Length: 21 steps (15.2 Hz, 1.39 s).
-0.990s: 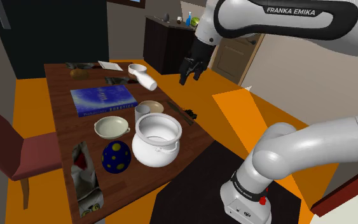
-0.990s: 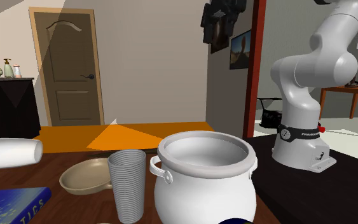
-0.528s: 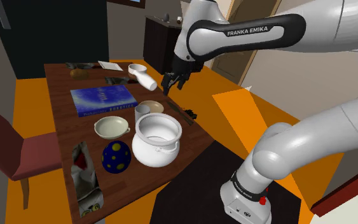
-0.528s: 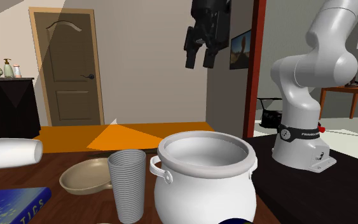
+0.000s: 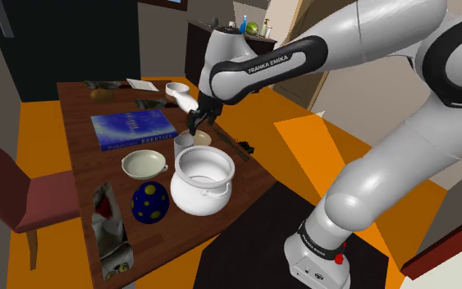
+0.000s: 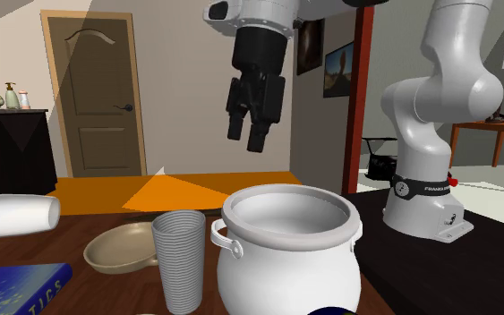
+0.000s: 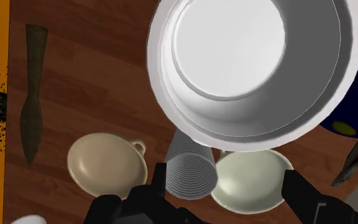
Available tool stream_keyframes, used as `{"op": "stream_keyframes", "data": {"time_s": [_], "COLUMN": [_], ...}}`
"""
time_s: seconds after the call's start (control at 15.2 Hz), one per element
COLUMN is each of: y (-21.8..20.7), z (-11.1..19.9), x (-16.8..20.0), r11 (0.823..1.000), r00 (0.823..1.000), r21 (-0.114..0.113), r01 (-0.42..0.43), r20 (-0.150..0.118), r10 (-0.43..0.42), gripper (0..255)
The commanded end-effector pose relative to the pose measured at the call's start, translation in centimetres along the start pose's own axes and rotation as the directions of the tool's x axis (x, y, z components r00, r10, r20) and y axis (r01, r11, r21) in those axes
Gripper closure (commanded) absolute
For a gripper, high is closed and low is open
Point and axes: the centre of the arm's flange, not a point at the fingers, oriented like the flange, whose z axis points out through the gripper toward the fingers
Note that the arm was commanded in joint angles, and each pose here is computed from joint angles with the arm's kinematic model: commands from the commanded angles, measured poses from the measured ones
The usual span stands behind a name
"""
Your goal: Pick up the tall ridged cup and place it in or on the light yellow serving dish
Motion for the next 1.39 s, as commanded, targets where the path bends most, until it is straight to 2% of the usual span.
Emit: {"op": "stream_keyframes", "data": {"time_s": [0.0, 0.59, 1.12, 1.32], "y": [-0.4, -2.9, -2.8, -2.8], "z": [2.3, 12.3, 16.4, 16.4], "x": [1.3, 7.2, 7.3, 7.3], "r11": [1.0, 0.998, 0.998, 0.998], "r00": [1.0, 0.999, 0.999, 0.999], "r21": [-0.007, -0.04, -0.04, -0.04], "r01": [0.009, 0.045, 0.045, 0.045], "r20": [-0.004, -0.015, -0.015, -0.015], "r10": [-0.009, -0.045, -0.046, -0.046], "gripper": [0, 0, 0, 0]}}
